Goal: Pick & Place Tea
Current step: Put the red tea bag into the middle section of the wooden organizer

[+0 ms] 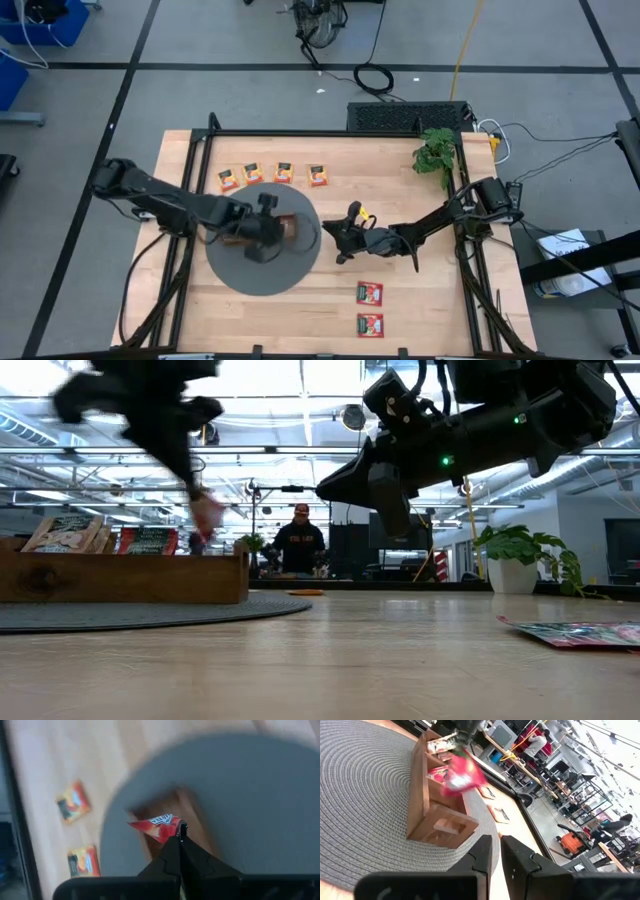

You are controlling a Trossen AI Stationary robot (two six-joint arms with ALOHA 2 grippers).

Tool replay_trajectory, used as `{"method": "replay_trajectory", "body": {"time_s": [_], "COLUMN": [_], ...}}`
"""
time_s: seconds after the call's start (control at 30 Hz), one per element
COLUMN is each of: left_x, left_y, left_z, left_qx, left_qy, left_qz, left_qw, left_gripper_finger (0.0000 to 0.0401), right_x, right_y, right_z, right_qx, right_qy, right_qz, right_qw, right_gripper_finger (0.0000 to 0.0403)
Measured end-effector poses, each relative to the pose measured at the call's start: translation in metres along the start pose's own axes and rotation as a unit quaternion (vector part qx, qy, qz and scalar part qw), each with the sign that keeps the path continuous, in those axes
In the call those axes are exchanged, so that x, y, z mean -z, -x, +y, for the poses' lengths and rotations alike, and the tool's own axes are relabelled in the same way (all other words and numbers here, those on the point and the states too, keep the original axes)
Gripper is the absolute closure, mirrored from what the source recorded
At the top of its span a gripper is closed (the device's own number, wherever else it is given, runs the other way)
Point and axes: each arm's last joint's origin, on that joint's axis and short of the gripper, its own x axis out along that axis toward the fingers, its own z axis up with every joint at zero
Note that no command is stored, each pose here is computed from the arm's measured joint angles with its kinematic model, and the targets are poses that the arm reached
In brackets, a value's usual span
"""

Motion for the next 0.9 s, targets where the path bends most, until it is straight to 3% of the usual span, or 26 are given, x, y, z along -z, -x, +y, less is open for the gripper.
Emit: {"method": "replay_trajectory", "body": {"time_s": [0.1,0.23,0.9], "left_x": [0.013,0.019,0.034], "left_y": [0.008,0.011,0.006], "left_z": [-0.012,-0.016,-0.021], "left_qx": [0.016,0.020,0.055], "left_qy": [-0.036,-0.004,0.006], "left_qz": [0.052,0.084,0.138], "left_qw": [0.998,0.996,0.989], "left_gripper_finger": [0.0400,0.0400,0.0400], "right_x": [0.000,0.000,0.000], "right_y": [0.000,0.000,0.000], "right_z": [0.000,-0.001,-0.001], "right_qx": [0.001,0.010,0.010], "right_qy": [0.000,-0.003,-0.011], "right_qz": [0.000,0.002,0.002], "right_qw": [1.000,1.000,1.000], "right_gripper_finger": [0.0375,0.0379,0.0380]}}
